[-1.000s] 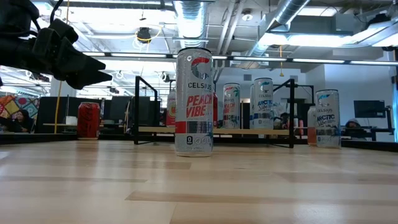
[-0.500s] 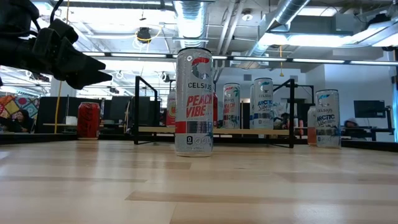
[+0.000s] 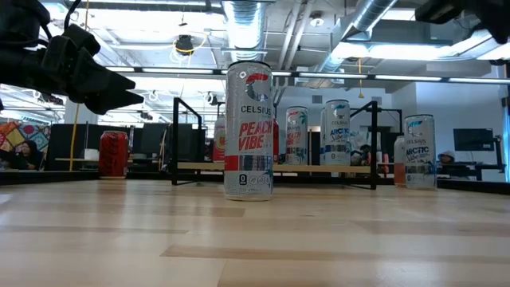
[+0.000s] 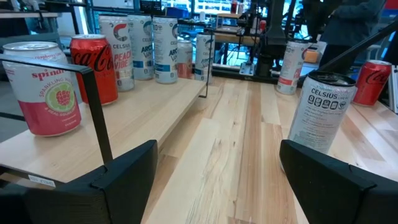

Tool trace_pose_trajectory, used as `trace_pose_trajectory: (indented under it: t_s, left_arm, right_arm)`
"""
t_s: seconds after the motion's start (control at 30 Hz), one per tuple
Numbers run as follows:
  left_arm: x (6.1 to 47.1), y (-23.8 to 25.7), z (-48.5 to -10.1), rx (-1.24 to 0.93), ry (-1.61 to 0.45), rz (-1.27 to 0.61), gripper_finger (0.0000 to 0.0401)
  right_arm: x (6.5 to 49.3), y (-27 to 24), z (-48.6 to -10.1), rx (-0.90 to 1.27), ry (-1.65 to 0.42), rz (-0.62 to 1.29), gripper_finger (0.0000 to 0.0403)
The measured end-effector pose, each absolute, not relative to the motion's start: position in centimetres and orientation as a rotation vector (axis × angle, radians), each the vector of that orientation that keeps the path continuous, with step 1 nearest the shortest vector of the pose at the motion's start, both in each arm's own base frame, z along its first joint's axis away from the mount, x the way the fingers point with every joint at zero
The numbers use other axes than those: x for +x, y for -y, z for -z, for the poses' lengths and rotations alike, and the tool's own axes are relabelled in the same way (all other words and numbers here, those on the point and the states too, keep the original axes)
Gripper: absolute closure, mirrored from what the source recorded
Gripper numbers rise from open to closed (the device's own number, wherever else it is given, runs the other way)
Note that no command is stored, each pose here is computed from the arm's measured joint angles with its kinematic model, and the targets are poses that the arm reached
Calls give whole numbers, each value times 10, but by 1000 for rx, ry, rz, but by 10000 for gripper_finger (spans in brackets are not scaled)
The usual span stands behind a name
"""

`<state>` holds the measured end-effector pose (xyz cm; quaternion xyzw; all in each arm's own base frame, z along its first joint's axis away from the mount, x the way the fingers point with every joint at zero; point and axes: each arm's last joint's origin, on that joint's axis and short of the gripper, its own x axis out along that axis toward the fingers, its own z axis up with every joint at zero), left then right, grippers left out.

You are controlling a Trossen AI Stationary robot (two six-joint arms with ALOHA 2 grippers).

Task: Place canned beverage on shelf
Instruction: Put the left white pink soda can on the shelf aligned with the other white pink soda can

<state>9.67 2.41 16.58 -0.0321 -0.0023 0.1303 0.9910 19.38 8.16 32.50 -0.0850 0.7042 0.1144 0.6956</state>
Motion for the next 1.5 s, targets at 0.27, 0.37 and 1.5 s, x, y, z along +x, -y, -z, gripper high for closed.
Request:
trace_pose_trajectory:
  t_s: [0.27,0.37,1.5]
  left_arm:
    - [97,-24,-166,-64,5,-262,78]
    - [97,-24,-166,-64,5,-261,78]
    - [97,-24,-166,-64,5,-261,78]
  right_arm:
    - [200,-67,-326,-260,-1552,-304,321]
    - [201,-62,-332,-245,-1528,-267,305]
    - [352,-56,-314,-281,-614,-153,126]
